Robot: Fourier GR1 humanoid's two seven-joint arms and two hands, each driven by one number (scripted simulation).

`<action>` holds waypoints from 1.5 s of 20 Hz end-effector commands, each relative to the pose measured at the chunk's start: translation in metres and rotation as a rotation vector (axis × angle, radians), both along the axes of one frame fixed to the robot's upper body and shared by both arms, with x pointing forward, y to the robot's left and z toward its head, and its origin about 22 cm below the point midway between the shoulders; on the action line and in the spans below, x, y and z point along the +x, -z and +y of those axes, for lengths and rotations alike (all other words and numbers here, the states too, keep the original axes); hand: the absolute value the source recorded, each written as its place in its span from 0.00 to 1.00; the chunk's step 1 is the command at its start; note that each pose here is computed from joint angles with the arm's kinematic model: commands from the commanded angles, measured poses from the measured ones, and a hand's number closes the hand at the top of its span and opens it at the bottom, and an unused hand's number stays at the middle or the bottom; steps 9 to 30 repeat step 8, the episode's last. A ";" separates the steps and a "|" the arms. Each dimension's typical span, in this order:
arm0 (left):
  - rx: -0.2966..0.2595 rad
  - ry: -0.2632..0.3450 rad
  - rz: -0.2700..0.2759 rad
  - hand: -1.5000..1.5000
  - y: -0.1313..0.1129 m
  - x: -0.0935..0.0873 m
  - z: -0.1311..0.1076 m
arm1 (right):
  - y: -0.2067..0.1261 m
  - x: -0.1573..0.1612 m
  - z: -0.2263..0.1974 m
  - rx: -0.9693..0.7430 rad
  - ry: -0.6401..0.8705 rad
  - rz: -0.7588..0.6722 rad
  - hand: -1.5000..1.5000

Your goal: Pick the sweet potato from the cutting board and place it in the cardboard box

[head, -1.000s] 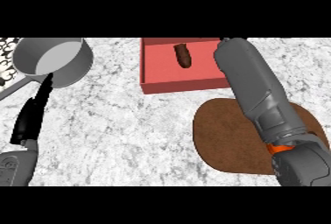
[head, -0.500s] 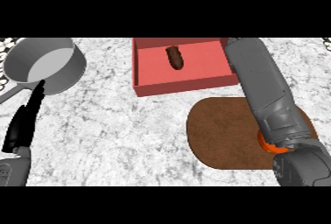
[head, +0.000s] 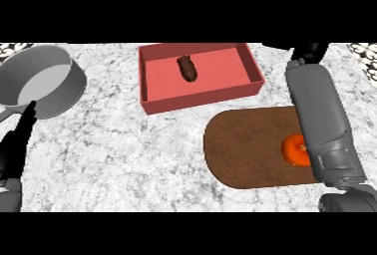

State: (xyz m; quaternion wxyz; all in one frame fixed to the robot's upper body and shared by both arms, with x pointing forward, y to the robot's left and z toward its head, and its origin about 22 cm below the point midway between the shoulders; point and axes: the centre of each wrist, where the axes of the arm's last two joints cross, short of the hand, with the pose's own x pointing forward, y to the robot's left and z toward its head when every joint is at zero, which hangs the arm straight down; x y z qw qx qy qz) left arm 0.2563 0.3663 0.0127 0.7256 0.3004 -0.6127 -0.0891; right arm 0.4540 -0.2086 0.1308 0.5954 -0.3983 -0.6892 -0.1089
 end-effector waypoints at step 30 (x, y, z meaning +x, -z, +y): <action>-0.006 -0.016 0.013 0.50 0.002 -0.003 0.000 | 0.026 -0.086 -0.079 -0.054 -0.081 0.145 0.00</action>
